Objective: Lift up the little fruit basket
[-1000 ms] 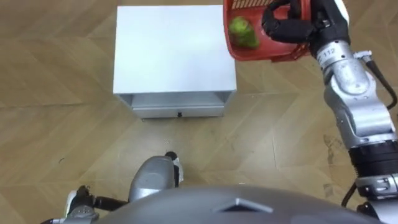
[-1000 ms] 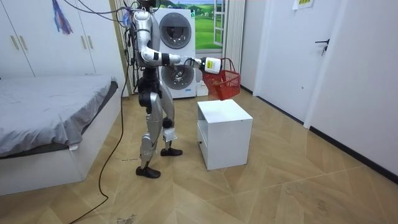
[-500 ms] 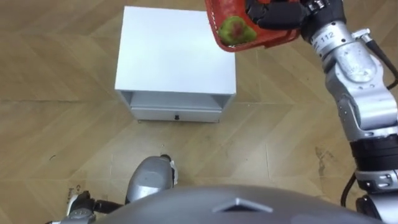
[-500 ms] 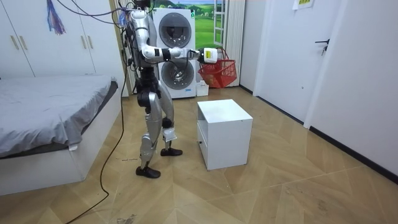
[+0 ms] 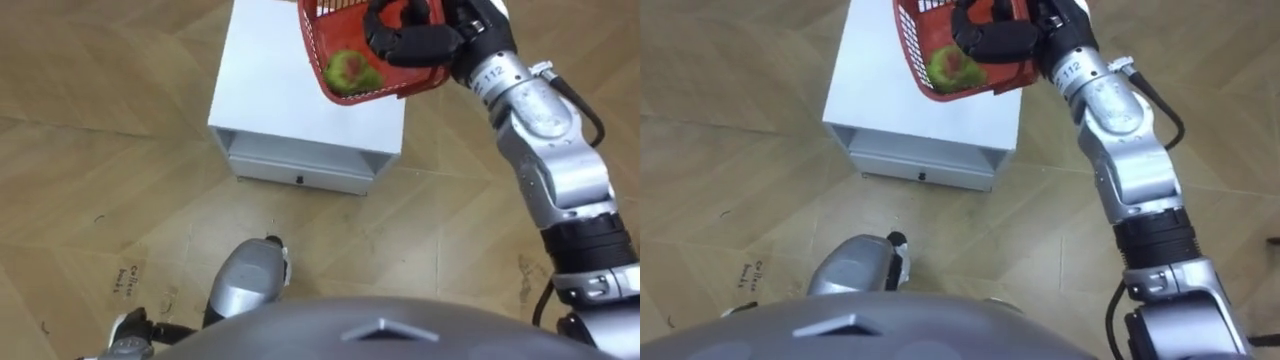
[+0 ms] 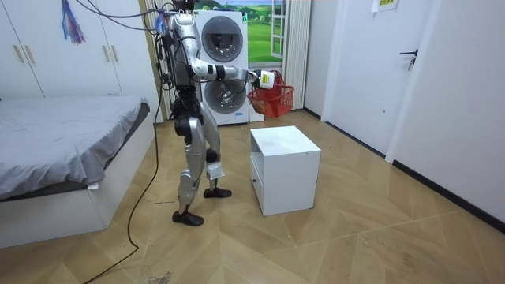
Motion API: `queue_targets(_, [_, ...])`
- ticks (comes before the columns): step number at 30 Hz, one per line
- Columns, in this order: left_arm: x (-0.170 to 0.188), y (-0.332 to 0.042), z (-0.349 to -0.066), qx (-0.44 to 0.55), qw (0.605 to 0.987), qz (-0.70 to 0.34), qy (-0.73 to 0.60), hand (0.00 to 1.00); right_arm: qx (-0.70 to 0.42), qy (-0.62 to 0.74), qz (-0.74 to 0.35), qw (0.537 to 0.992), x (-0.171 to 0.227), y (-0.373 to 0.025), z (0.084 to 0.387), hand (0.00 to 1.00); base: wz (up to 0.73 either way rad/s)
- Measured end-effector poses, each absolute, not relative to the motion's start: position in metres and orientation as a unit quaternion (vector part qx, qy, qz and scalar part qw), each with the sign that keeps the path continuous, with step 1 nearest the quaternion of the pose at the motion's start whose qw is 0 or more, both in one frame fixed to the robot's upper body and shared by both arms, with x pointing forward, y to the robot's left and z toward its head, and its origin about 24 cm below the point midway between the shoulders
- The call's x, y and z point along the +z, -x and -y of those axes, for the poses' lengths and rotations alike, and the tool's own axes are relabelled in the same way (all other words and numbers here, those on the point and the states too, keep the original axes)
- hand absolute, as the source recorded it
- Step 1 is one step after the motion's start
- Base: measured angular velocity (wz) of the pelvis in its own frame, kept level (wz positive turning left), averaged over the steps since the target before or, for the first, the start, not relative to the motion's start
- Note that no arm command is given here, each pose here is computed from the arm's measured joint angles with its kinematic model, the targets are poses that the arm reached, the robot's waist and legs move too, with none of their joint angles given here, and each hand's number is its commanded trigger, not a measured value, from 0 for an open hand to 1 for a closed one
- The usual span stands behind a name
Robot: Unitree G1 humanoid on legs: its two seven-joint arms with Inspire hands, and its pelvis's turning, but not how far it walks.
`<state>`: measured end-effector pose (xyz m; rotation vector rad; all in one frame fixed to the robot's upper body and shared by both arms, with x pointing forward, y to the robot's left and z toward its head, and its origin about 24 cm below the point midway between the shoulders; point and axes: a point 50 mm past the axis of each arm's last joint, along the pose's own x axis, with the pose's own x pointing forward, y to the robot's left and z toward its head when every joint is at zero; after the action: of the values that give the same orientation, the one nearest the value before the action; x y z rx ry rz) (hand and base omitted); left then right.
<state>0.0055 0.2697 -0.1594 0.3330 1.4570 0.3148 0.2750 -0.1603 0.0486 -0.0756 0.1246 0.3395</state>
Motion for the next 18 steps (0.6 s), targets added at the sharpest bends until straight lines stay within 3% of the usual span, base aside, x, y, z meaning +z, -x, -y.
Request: queue_targets(18, [-0.160, -0.009, -0.268, 0.119, 0.722, -0.664, -0.156, 0.00, 0.124, 0.024, -0.206, 0.971, -0.018, -0.272, 0.160, 1.00, 0.12])
